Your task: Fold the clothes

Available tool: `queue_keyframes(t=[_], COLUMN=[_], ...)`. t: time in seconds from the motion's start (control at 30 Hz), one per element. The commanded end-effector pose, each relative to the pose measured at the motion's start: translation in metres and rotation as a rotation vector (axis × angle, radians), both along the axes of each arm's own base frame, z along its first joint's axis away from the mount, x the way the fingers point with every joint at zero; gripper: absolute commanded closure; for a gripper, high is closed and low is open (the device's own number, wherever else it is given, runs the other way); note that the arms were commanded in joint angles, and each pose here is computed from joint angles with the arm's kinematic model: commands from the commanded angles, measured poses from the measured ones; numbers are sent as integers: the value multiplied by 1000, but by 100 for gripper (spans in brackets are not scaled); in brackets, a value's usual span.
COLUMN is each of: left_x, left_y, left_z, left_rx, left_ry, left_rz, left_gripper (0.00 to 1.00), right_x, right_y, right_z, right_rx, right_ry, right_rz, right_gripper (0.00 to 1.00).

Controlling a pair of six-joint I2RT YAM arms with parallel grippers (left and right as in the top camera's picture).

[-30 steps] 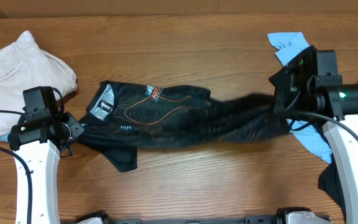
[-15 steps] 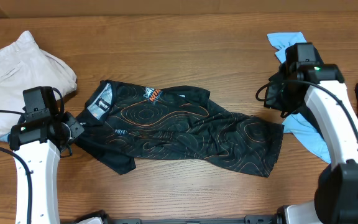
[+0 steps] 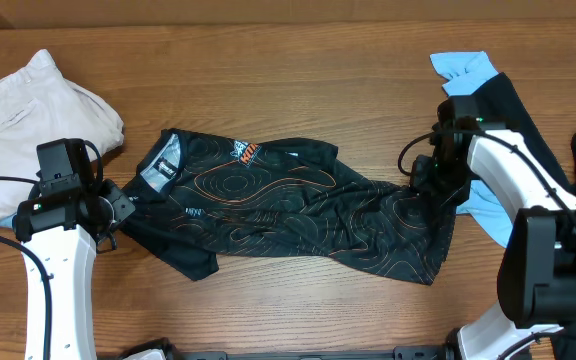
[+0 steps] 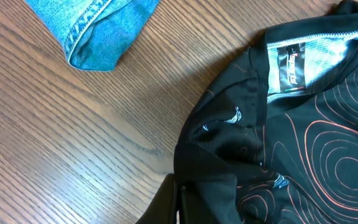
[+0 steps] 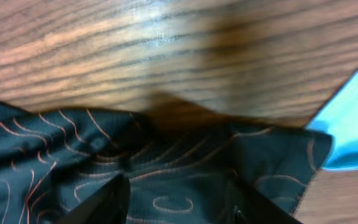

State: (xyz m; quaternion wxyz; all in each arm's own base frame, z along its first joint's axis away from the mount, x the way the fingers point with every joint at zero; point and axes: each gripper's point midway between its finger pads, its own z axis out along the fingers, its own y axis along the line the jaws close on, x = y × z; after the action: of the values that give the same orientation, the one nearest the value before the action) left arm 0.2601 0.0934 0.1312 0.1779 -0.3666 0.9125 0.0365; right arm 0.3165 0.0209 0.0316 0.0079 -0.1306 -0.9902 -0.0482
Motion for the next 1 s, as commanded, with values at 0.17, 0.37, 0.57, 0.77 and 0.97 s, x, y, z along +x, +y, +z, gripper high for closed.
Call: queue_keyframes(t=[0.17,0.37,0.57,0.77,0.97], left_x=[2,2,2,2,-1], left_y=[1,1,1,1,0], left_z=[2,2,2,3,1], left_rx=[0,0,1,1,-3], left_ry=[-4,-4,-5,-7,8], left_rz=[-9,-9,-9,-9,-9], left_gripper=[96,96,96,96,96], right_x=[-6,0,36,128,128], right_y=[4,5,6,5,4], right_z=[-24,-28,33,157,154], right_rx=[26,30,35,31,26], right_ry=[-19,-55,-162,-560,-540], right_rz=[-4,-4,-2,3,1], right_gripper=[48,96,96,96,49])
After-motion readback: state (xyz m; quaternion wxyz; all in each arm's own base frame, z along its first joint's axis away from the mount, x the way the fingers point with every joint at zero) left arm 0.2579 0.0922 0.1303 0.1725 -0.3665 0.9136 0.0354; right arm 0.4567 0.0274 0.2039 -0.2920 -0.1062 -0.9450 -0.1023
